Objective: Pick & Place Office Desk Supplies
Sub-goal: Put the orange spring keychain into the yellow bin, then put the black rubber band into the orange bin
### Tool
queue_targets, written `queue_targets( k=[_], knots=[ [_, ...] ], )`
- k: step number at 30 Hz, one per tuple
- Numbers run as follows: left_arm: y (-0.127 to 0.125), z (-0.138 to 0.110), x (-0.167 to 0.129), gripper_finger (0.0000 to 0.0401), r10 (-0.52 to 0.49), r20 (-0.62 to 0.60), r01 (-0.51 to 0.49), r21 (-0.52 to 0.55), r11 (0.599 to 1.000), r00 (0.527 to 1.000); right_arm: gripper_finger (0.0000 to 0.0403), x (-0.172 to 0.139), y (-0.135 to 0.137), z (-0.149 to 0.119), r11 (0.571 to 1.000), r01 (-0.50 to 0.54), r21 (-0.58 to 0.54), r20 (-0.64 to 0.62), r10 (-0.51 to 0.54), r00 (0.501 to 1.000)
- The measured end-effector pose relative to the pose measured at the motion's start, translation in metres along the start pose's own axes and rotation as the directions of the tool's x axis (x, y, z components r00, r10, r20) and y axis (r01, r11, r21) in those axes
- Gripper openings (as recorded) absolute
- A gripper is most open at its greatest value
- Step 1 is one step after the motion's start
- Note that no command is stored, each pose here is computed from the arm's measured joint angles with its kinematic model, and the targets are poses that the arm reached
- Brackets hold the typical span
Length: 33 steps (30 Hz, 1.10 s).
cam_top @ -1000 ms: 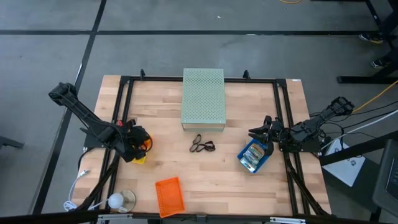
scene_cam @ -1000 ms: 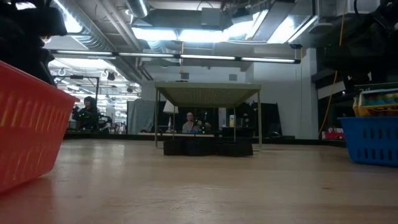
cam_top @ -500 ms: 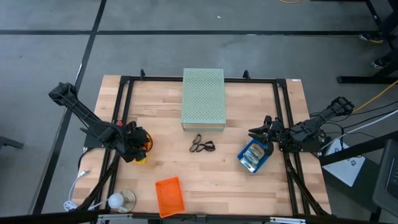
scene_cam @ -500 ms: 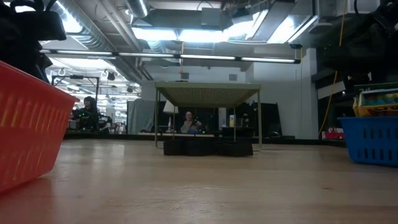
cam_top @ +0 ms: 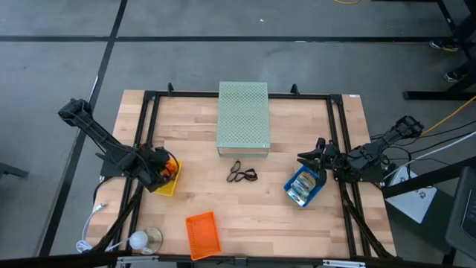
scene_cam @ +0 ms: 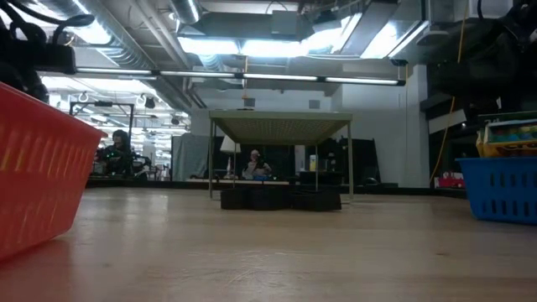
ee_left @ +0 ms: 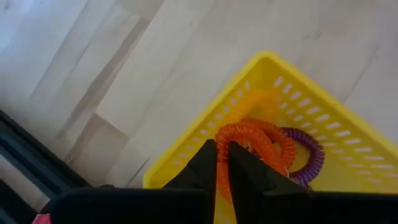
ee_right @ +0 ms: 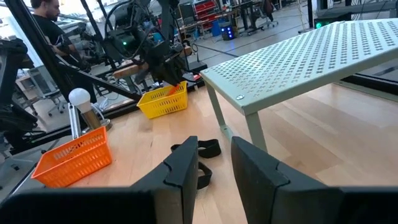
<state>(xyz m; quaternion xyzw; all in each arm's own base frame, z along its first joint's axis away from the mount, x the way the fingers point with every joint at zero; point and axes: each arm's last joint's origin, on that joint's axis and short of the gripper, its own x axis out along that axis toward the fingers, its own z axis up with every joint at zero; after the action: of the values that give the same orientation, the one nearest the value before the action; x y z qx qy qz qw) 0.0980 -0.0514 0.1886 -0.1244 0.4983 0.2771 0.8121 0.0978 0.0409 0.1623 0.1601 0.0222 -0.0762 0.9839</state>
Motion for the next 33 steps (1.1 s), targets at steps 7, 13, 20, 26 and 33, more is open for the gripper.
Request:
queue_targets(
  k=[7,13,20,26,33],
  knots=[
    [-0.001,0.0,0.0,0.0031,-0.017,-0.01,0.017,-0.026,1.0,1.0,0.0098,0.0,0.0,0.0,1.0,-0.001,0.001,0.0,0.001,1.0],
    [-0.007,0.005,0.0,0.0075,-0.053,0.08,0.054,-0.011,0.998,0.995,0.0098,0.0,0.0,0.0,1.0,-0.002,0.003,0.003,0.002,1.0],
    [-0.019,0.019,-0.006,0.0133,-0.048,0.405,0.02,0.072,0.997,0.913,0.0098,0.0,0.002,0.005,1.0,-0.017,0.019,0.045,0.016,0.999],
    [-0.041,0.04,-0.024,0.0144,-0.084,0.675,0.026,0.096,0.995,0.733,0.0098,-0.002,0.006,0.022,0.995,-0.042,0.093,0.194,0.023,0.981],
    [-0.057,0.075,-0.043,0.0134,-0.076,0.82,-0.069,0.139,0.988,0.567,0.0098,0.003,0.017,0.035,0.971,-0.238,0.038,0.294,0.217,0.931]
  ],
)
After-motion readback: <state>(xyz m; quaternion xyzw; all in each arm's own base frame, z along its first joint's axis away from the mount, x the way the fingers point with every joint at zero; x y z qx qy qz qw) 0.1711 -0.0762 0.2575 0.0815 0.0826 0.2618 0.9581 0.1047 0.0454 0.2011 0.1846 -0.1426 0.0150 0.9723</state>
